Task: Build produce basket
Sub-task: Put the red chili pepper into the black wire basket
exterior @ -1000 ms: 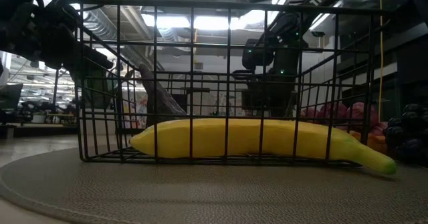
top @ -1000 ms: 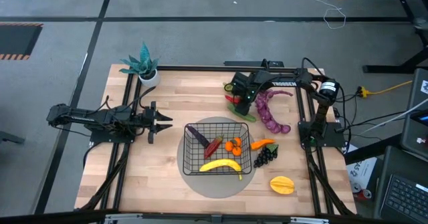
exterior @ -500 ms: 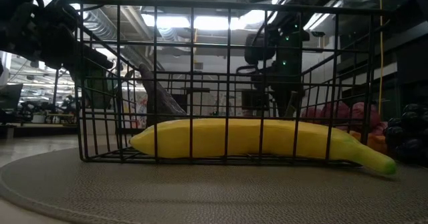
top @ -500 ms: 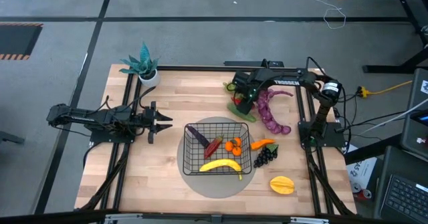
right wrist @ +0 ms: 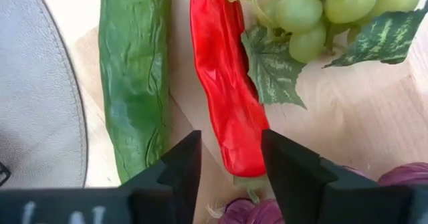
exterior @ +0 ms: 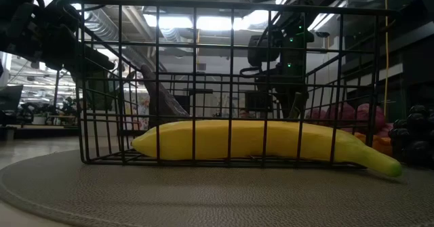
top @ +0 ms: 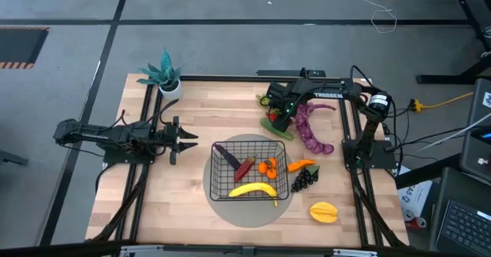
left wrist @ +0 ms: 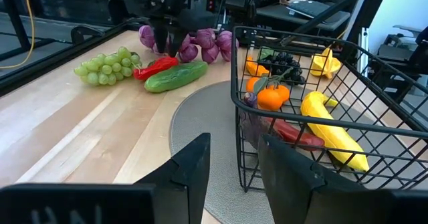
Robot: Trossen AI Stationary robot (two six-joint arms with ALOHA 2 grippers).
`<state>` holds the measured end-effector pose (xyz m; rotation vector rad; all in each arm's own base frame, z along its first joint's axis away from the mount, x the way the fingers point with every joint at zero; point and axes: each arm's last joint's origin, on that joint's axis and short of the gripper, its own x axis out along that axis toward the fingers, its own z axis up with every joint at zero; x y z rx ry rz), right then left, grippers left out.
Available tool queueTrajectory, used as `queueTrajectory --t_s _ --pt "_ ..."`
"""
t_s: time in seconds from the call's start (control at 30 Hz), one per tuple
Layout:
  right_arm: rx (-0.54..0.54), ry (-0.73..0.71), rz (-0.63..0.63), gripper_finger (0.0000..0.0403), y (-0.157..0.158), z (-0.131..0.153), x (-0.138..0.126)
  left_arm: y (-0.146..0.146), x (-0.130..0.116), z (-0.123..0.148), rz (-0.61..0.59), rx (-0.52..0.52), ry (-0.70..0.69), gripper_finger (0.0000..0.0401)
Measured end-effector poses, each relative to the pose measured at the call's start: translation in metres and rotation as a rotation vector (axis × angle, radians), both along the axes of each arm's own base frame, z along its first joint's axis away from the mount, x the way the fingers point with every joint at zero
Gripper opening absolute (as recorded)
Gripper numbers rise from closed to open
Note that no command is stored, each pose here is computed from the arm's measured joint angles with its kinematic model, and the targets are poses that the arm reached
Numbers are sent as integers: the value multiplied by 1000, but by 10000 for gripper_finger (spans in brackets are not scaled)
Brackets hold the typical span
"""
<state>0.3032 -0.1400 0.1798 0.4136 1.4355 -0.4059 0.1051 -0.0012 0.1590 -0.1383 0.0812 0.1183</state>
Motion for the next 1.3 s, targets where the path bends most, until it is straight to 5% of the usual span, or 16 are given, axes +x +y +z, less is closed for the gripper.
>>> queueTrajectory --t_s 0.2,0.93,1.3 --pt "-11 -22 3 198 -1 0 2 0 0 0 0 0 0 121" --pt "-22 47 37 200 -4 -46 8 0 0 0 1 0 0 121" --pt "-88 55 44 101 -7 -35 10 0 0 0 0 0 0 121"
